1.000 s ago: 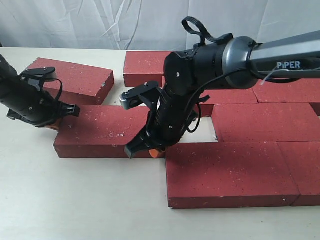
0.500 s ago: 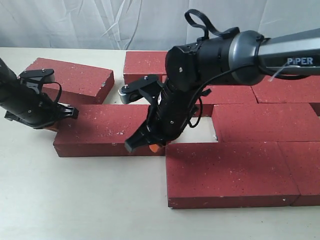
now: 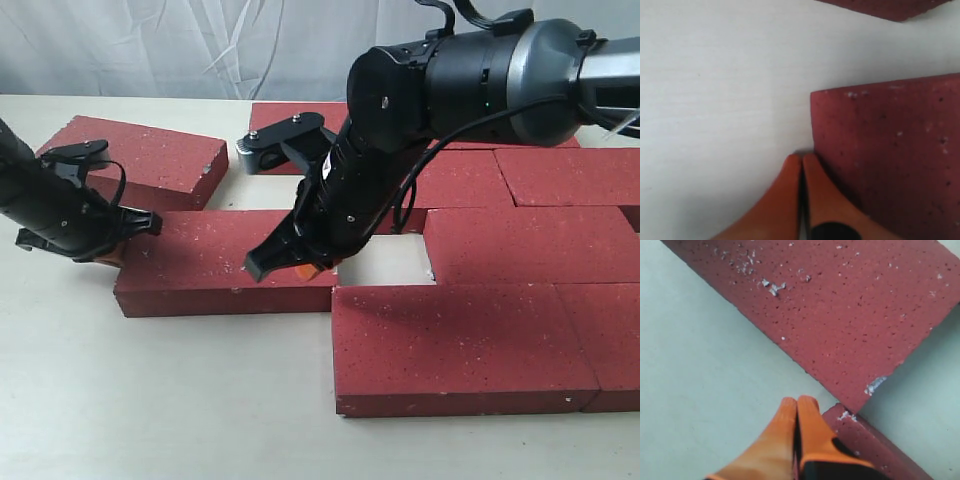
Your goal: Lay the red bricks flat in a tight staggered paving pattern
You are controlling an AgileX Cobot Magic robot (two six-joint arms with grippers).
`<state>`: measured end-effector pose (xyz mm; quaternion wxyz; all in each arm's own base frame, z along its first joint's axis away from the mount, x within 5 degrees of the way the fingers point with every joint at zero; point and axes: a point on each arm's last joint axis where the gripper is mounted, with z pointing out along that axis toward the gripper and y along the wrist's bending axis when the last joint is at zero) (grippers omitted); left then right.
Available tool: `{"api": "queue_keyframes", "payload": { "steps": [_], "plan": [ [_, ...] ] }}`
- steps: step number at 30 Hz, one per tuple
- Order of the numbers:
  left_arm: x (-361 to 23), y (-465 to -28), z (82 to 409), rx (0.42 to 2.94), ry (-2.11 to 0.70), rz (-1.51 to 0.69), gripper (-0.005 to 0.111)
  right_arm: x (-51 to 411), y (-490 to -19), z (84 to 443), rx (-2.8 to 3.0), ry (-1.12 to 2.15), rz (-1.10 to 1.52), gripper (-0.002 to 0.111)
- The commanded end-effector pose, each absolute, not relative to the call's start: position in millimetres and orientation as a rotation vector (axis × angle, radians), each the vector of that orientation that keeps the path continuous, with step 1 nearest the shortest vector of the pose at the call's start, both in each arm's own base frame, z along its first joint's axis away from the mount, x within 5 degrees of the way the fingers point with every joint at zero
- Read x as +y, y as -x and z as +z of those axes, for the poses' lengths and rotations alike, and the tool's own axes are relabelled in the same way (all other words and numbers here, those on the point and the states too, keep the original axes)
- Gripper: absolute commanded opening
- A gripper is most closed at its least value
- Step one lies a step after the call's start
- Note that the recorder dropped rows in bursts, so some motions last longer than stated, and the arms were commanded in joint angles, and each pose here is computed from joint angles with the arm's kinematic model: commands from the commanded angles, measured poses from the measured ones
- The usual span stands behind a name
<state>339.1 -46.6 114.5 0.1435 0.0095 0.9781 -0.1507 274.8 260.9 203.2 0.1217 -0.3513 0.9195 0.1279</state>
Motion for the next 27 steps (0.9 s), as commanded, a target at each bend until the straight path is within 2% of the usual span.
{"api": "queue_keyframes", "payload": {
  "steps": [1,19,27],
  "plan": [
    [-48.7,-337.5,113.0,2.834,0.009,-0.478,0.0,260.2,-275.7,207.7,2.669,1.019,0.375,-0.001],
    [-56.3,-338.1,114.6,2.82,0.09,-0.548,0.0,260.4,-276.2,207.9,2.662,1.018,0.373,-0.001],
    [-76.6,-334.7,95.4,2.872,0.055,-0.563,0.0,260.4,-276.4,207.9,2.663,1.011,0.375,-0.001]
  ]
}}
